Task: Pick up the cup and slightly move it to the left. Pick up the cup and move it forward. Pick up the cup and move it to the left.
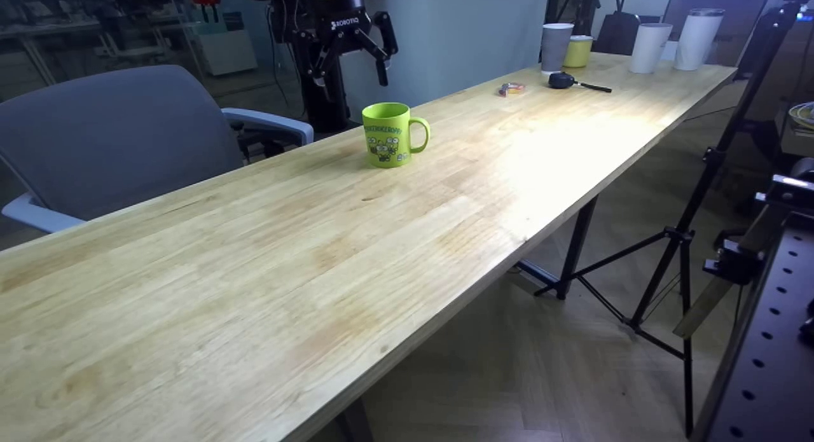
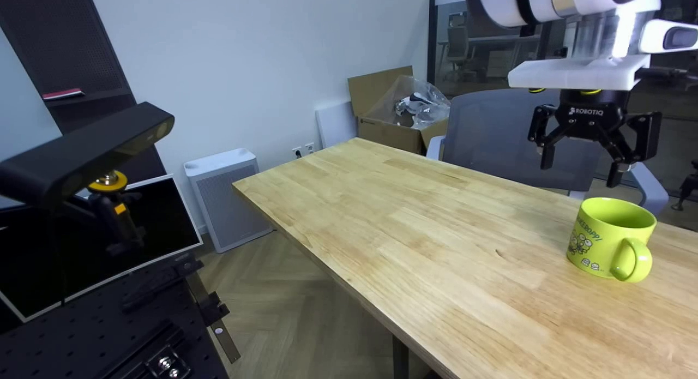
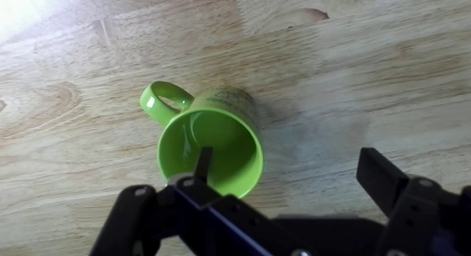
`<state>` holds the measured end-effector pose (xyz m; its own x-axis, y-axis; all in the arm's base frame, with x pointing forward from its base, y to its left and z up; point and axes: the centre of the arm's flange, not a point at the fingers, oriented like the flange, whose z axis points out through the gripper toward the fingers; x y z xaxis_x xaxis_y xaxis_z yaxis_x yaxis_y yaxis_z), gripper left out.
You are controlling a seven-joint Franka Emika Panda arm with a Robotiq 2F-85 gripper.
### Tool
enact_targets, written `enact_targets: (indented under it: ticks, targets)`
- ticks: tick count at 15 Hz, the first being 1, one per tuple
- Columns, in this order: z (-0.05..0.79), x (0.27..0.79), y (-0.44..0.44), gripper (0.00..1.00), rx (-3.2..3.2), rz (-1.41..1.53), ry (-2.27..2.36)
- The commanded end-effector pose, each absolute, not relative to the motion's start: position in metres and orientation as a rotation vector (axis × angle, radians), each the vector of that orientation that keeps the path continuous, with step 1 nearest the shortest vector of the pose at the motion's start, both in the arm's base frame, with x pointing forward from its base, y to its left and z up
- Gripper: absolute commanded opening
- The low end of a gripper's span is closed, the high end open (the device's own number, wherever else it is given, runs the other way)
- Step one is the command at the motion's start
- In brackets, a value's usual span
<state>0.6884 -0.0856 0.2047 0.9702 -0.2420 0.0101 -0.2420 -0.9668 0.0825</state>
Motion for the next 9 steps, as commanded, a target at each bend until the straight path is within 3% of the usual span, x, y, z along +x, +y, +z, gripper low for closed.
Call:
enact_targets:
  ticks: [1, 9]
  targets:
    - [0.202, 0.67, -0.093, 1.0, 3.061, 0.005, -0.409]
    - [0.169, 0.655, -0.104, 1.0, 3.121, 0.0, -0.274]
